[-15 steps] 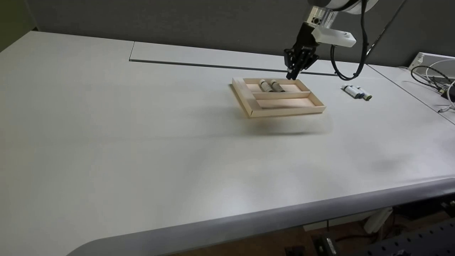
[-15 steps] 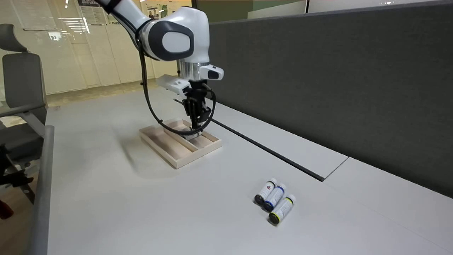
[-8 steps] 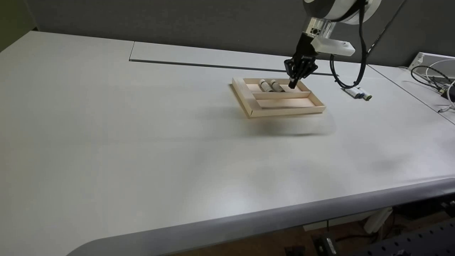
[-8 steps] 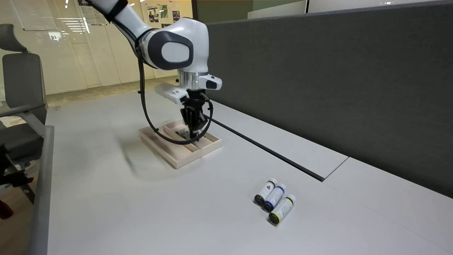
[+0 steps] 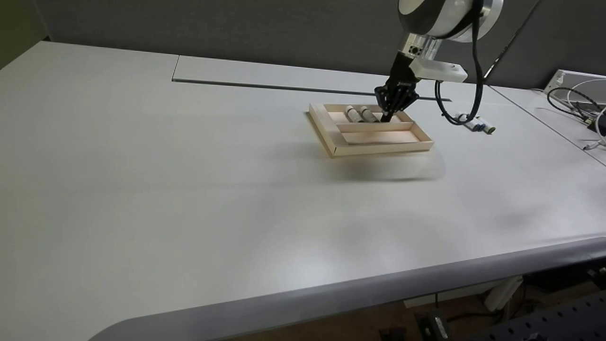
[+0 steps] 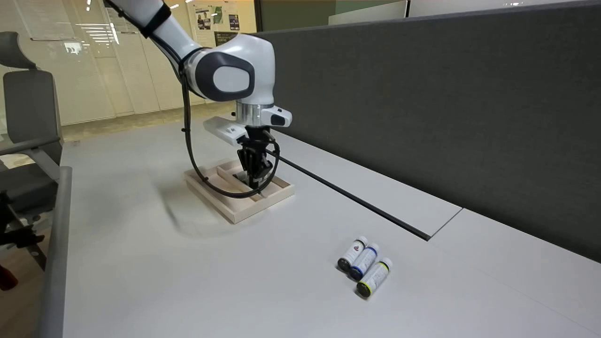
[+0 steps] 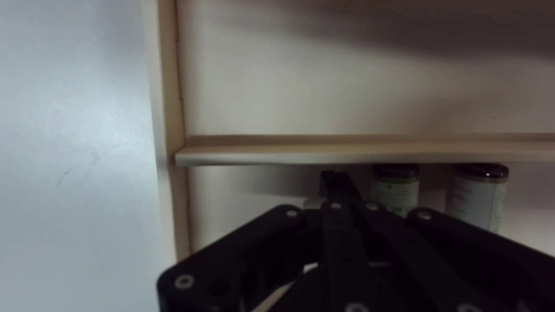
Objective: Pick up a vial and put it in the top compartment of the beige tray
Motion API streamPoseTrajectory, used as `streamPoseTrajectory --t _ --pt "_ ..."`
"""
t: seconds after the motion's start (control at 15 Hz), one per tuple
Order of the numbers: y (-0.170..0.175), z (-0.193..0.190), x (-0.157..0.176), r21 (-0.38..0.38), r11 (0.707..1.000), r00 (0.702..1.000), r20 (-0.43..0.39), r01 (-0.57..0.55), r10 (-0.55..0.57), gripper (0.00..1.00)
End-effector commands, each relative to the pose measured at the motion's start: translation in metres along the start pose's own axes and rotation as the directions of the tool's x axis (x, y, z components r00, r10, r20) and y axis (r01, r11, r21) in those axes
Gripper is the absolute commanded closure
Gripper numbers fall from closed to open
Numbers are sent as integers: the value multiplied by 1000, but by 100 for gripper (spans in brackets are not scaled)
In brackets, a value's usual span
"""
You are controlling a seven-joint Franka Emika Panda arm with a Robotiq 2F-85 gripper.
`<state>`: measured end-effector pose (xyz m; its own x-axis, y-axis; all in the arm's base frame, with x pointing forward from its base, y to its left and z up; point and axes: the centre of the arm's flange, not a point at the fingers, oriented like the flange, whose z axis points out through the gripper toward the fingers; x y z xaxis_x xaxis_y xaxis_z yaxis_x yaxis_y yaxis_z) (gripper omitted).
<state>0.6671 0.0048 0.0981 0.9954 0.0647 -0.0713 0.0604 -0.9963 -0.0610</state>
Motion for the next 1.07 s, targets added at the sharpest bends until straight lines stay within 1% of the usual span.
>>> streamPoseTrajectory --t 0.0,0.2,0.47,0.73,1.0 --pt "-7 -9 -4 49 999 999 -41 -18 20 100" --pt "-12 -12 -3 93 995 997 -73 -22 29 100" --pt "-12 -13 0 169 985 996 -77 -32 46 100" --pt "-5 -13 3 136 990 995 -91 -39 52 100" --pt "-8 -11 3 136 990 995 -90 -28 41 100"
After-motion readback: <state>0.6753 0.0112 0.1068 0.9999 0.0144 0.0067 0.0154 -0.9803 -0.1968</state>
